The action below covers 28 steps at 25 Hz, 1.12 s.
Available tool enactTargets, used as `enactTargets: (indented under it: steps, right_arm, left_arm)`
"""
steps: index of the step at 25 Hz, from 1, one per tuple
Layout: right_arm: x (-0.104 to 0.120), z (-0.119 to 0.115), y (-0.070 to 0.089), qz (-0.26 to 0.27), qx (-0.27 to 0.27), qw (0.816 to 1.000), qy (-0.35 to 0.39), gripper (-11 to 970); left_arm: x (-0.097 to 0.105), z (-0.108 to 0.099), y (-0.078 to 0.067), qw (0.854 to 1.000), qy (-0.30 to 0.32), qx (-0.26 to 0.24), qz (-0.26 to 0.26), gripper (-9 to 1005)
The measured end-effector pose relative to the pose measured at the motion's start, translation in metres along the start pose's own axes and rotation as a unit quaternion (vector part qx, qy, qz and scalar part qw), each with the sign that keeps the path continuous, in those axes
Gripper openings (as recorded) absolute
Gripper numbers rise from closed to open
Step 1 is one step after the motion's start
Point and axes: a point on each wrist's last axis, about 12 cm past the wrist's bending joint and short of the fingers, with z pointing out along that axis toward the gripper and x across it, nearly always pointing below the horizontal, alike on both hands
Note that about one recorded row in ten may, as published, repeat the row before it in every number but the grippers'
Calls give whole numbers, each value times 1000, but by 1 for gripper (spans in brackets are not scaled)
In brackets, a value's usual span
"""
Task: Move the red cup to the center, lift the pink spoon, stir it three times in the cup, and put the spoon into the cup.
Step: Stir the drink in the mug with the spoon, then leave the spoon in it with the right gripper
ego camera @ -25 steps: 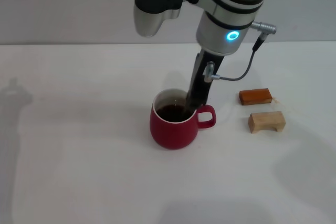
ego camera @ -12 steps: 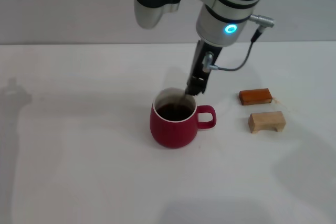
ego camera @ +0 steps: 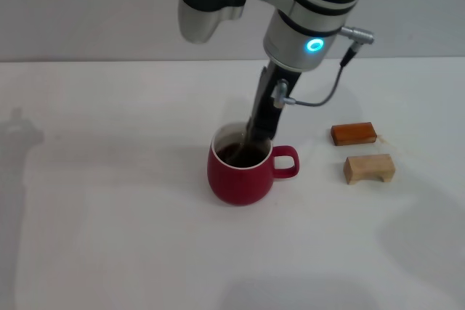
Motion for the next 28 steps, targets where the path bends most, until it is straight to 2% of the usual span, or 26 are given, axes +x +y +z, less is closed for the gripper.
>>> enactTargets:
  steps: [3,7,12,16,19,24,28]
  right_arm:
    - [-1,1,-4,1,18,1000,-7,167]
    - [5,2,-8,7,36,999,20,170]
    - [10,3,-2,8,13,999,45,173]
    - [4,3,4,2,-9,1000,24,176]
    - [0,3,-1,3,14,1000,7,178]
    - [4,3,-6,13,35,999,22,181]
    - [8,4,-4,14,25,999,36,184]
  left_arm:
    - [0,0,0,1000,0,0,0,-2]
    - [-1,1,-1,1000,-2,1,-1,-2]
    - [-2,2,-2,1000,-4,3,-3,-2]
    - [-2,2,-3,1000,-4,4,-2,-2]
    - [-2,2,-3,1000,-4,4,-2,-2]
    - [-2,2,-2,1000,-4,3,-3,-2]
    - [-2,2,-2,1000,-4,3,-2,-2]
